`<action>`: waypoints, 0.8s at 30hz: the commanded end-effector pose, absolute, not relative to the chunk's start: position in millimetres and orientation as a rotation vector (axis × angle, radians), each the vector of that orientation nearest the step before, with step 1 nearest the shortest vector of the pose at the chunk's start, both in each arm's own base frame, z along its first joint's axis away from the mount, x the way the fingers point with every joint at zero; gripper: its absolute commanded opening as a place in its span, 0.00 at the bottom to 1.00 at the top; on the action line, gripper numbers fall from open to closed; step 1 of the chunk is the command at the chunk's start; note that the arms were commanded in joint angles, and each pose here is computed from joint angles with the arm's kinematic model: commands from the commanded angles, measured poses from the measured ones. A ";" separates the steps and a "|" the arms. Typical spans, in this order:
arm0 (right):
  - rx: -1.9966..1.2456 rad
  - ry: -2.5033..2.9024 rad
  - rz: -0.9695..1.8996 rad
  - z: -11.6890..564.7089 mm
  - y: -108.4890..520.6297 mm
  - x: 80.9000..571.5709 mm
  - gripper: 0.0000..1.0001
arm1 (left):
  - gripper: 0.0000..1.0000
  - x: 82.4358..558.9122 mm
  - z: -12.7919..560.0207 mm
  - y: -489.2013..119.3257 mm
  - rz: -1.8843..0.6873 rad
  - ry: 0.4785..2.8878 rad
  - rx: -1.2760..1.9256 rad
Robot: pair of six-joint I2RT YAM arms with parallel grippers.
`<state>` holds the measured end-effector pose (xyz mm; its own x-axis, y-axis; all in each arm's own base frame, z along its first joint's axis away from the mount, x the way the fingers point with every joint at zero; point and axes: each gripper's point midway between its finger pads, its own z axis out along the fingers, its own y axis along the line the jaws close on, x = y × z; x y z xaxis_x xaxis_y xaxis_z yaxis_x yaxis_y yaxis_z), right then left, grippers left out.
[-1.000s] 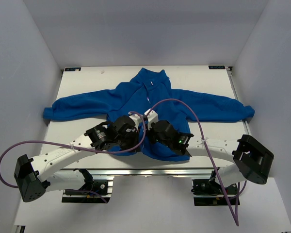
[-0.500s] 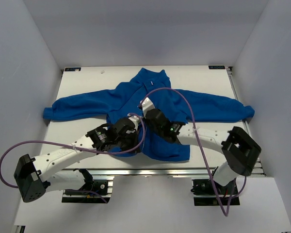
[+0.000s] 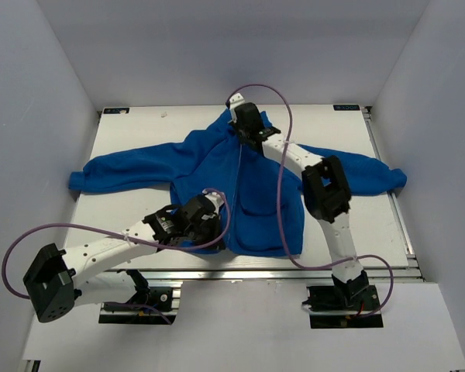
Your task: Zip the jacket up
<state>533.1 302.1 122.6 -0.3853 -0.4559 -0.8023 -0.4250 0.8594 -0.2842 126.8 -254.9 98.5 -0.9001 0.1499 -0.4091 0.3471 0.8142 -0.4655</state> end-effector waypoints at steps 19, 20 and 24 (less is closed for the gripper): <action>-0.572 1.600 0.338 218.0 300.8 635.4 0.57 | 0.54 84.7 65.7 -234.1 -0.704 2.931 0.322; -0.584 1.614 0.344 219.2 301.7 631.7 0.69 | 0.65 91.5 73.9 -238.2 -0.704 2.908 0.316; -0.556 1.643 0.287 242.3 284.7 621.1 0.89 | 0.72 104.4 99.7 -245.9 -0.718 2.844 0.334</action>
